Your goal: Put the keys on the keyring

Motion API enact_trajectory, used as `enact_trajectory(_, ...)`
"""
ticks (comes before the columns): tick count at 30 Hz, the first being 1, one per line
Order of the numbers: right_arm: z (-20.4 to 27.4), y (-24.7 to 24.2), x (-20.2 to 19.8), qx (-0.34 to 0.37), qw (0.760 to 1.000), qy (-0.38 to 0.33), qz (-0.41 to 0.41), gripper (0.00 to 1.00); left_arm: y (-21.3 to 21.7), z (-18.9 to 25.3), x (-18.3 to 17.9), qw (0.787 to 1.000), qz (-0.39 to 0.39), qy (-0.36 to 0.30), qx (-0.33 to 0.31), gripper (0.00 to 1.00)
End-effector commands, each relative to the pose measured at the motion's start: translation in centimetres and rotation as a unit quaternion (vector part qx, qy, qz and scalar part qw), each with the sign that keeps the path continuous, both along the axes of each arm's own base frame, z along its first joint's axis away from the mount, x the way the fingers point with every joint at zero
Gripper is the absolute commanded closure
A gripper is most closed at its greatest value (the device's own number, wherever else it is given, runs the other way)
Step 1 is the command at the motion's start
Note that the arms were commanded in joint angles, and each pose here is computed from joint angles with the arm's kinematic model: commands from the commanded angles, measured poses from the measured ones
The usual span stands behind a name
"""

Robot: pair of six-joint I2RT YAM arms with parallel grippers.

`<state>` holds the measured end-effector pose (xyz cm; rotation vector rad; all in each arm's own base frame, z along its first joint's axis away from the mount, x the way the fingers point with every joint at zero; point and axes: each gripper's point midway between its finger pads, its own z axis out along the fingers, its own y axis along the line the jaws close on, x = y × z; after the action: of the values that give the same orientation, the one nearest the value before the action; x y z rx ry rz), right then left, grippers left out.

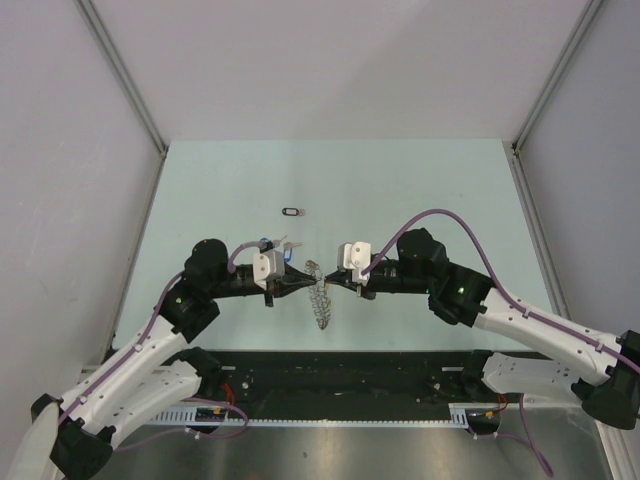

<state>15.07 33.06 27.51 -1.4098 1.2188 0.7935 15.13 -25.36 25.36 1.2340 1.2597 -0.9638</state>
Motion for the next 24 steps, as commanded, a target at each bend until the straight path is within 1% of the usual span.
enact_trajectory(1,3.27,-0.2,0.37,0.038,0.999,-0.026,-0.012,1.0,-0.17,1.78,-0.4,0.999,-0.015,-0.041,-0.023,0.99)
enact_trajectory(13,2.79,0.07,0.63,0.032,0.999,-0.022,-0.015,1.0,-0.18,1.88,-0.44,0.999,-0.016,-0.043,-0.024,1.0)
enact_trajectory(24,2.57,0.38,0.29,0.032,0.999,-0.02,-0.001,1.0,-0.2,1.86,-0.36,0.999,-0.015,-0.043,-0.024,1.0)
